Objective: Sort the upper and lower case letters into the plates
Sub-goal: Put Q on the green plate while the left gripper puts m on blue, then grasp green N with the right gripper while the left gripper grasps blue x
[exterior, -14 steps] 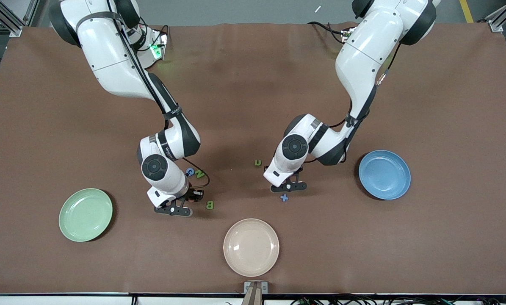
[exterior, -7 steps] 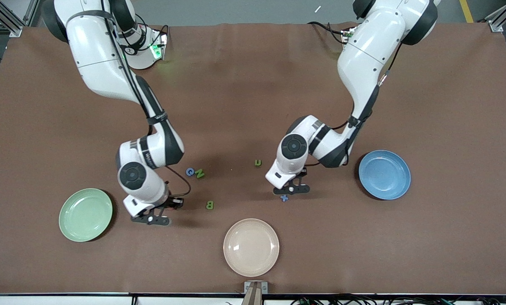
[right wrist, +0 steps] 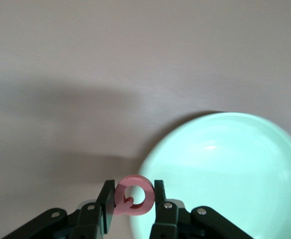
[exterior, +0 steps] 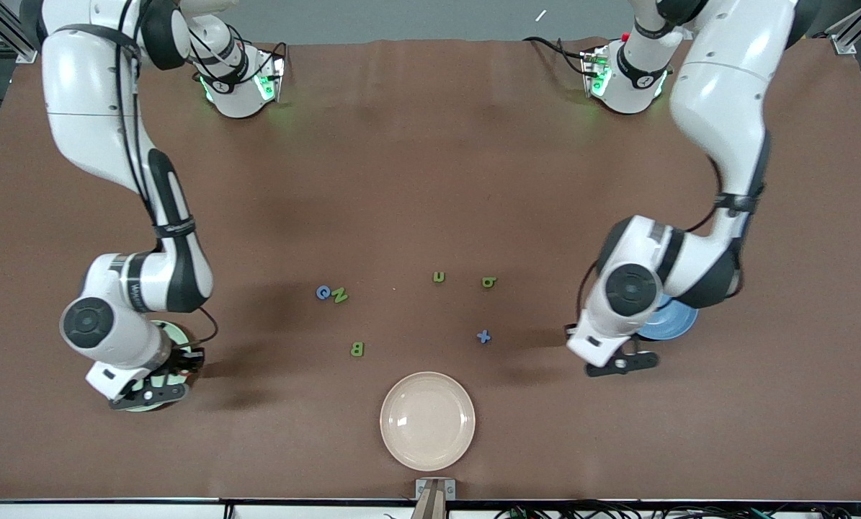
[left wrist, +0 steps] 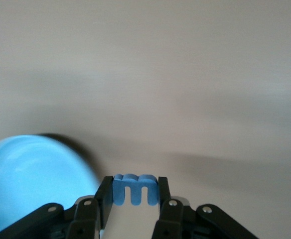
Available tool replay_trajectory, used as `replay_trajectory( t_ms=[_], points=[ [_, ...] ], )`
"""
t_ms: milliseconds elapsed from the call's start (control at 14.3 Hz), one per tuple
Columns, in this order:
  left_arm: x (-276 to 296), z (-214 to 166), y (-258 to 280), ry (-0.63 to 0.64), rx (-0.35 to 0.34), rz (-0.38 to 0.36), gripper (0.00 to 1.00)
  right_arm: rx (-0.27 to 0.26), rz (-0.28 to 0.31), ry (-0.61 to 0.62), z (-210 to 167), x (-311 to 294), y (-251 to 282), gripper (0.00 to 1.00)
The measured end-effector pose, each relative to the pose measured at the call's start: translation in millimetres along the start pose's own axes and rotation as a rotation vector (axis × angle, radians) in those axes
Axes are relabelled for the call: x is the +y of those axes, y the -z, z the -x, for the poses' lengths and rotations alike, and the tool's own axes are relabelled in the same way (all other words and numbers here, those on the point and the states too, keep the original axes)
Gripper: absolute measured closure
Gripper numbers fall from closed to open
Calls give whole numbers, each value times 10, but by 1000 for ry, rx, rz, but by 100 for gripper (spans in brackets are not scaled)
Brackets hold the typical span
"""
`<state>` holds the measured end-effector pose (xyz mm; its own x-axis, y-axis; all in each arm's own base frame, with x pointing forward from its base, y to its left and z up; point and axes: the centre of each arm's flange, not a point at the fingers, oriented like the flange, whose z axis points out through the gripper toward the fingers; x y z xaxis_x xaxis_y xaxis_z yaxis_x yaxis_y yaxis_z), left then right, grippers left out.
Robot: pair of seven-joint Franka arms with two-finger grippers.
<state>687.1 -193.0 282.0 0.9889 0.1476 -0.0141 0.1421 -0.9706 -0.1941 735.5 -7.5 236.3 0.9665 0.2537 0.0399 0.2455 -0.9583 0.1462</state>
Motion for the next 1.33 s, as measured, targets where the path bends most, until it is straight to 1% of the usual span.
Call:
replay_trajectory(
  t_ms=[140, 209, 279, 349, 419, 559, 628, 698, 768, 838, 908, 1047, 1117, 1187, 1327],
  points=[
    [-427, -68, -59, 29, -55, -26, 60, -9, 0, 53, 94, 288, -52, 64],
    [-560, -51, -171, 42, -83, -36, 60, -12, 0, 63, 122, 354, -75, 64],
    [-685, -15, -329, 53, -116, -46, 60, -14, -1, 68, 134, 374, -92, 58],
    [-795, 32, -505, 62, -146, -50, 60, -11, -1, 72, 129, 361, -101, 49],
    [-879, 82, -681, 69, -160, -40, 60, -5, 0, 76, 118, 341, -104, 38],
    [-989, 193, -1000, 77, -165, -8, 60, -2, -4, 83, 99, 286, -101, 20],
    [-1025, 246, -1114, 81, -169, 0, 60, 0, -8, 89, 81, 230, -96, 9],
    [-1047, 280, -1178, 86, -172, 3, 60, 3, -14, 92, 54, 138, -86, 1],
    [-1056, 285, -1175, 89, -170, 5, 56, -1, -23, 83, 18, -8, -69, 0],
    [-1056, 274, -1109, 92, -160, 8, 47, -15, -35, 59, -16, -207, -40, 0],
    [-1048, 257, -992, 93, -142, 13, 36, -31, -47, 19, -54, -466, 10, 0],
    [-950, 231, -651, 82, -92, 36, 18, -61, -59, -106, -120, -1083, 144, 0],
    [-841, 231, -454, 78, -65, 53, 6, -74, -59, -190, -136, -1403, 210, 0],
    [-685, 244, -262, 79, -40, 75, 0, -84, -56, -286, -141, -1699, 263, 0],
    [-252, 313, 76, 89, 2, 120, 0, -98, -45, -503, -122, -2173, 321, 0]
  ],
)
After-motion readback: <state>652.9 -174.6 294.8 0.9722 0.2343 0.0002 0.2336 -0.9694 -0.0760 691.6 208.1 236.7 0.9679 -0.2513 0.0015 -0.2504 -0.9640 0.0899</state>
